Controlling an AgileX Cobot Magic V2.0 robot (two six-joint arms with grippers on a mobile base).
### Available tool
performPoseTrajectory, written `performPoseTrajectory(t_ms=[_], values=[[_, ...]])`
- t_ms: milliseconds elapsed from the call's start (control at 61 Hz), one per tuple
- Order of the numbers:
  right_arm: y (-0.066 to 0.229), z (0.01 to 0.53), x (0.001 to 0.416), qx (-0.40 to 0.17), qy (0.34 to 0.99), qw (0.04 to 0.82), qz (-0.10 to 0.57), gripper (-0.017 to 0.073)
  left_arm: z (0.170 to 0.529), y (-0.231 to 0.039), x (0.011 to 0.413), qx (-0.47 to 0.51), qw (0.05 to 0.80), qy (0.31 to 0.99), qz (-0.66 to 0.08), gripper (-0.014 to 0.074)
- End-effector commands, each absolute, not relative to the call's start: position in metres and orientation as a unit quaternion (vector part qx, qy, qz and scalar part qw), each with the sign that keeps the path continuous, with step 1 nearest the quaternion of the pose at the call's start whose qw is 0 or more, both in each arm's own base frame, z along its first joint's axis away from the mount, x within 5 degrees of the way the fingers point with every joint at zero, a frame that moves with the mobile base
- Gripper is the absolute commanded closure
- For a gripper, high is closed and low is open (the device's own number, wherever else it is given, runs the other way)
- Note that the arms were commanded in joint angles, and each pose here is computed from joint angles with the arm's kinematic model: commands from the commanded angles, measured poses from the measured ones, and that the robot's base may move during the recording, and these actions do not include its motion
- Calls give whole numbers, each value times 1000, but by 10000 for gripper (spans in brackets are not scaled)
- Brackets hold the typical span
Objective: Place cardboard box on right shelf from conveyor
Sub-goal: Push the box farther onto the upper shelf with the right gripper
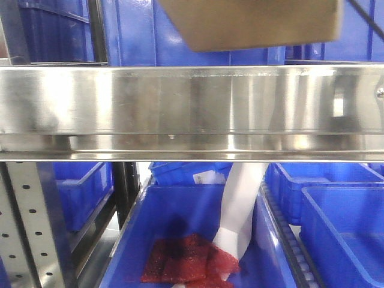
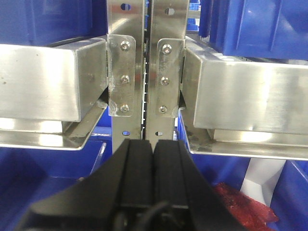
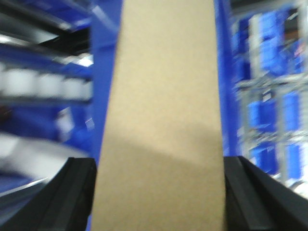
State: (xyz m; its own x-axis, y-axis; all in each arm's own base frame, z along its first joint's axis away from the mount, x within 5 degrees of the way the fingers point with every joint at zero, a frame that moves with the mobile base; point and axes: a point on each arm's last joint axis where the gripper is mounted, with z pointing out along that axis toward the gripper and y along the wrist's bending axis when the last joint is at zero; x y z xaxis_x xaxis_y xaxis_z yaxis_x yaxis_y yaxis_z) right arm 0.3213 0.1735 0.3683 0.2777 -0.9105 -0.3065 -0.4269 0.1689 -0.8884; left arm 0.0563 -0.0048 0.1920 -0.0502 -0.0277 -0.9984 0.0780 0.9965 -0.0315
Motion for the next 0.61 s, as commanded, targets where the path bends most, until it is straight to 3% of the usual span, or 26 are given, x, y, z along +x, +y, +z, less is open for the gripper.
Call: performPoseTrajectory(t_ms=[0,590], values=[[176,401,318,-577,492,603,-249,-24,198,-4,56,13,719,694,-41,710],[173,358,329,-614,578,483,-235,-24,198,-4,56,13,719,694,-41,710]])
